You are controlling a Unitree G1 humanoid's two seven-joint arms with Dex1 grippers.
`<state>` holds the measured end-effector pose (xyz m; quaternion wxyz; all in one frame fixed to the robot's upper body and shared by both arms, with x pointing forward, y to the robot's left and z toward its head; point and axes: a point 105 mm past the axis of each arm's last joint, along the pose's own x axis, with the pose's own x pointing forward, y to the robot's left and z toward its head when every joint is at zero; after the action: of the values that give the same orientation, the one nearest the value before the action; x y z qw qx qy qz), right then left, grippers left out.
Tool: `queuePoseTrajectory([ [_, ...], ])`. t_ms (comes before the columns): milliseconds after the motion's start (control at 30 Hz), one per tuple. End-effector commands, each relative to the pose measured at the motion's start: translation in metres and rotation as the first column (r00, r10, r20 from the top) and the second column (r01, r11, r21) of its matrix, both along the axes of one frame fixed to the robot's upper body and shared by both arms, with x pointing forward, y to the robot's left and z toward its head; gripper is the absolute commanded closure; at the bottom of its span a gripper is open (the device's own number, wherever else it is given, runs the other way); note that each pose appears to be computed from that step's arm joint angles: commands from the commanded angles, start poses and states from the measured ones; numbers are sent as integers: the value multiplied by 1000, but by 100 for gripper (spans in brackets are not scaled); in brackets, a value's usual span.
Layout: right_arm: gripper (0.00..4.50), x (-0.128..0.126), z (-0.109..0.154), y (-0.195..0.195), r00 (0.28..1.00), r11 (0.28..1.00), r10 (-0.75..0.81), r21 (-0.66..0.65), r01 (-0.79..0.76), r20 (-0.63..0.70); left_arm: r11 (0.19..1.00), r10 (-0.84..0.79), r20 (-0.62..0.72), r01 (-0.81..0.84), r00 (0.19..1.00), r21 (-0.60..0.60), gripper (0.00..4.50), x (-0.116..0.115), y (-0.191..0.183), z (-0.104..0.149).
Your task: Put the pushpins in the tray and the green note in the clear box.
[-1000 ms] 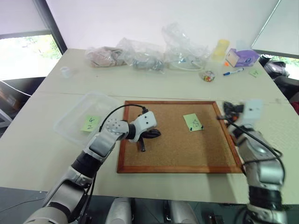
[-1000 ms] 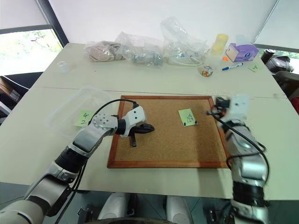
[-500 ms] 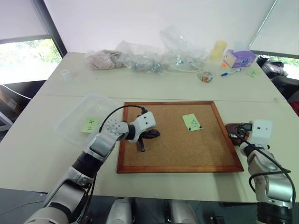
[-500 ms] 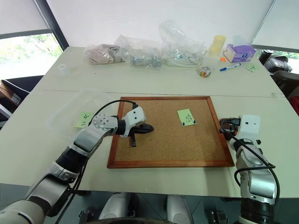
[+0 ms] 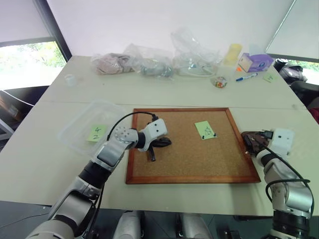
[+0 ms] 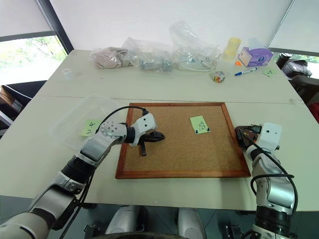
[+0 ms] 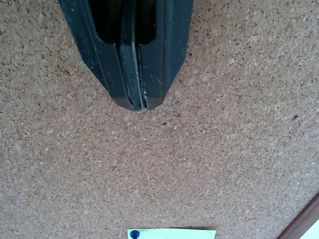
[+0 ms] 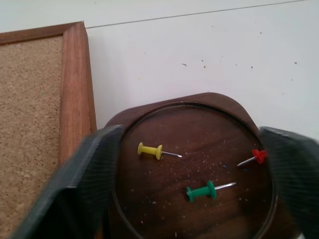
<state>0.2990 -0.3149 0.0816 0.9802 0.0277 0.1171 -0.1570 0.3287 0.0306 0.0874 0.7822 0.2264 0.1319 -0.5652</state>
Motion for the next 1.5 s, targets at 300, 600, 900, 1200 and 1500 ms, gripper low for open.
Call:
queuePoseTrajectory([
  [300,3,-2,73,19,949,993,118,-63,-105,291,998,-2,-45,5,999,62,450,-8,9,-17],
  [600,3,3,39,109,833,845,535,-92,-527,143,991,-13,-50,19,999,136,450,-9,41,-22],
  [900,3,23,15,123,830,838,545,-45,-544,120,993,-9,-32,13,999,117,450,-4,33,-19],
  [1200,245,26,6,124,827,832,554,-29,-554,97,994,-10,-39,15,999,105,450,-8,30,-20],
  [1500,444,18,11,123,829,839,543,-30,-544,136,993,-4,-34,8,999,116,450,-5,32,-22],
])
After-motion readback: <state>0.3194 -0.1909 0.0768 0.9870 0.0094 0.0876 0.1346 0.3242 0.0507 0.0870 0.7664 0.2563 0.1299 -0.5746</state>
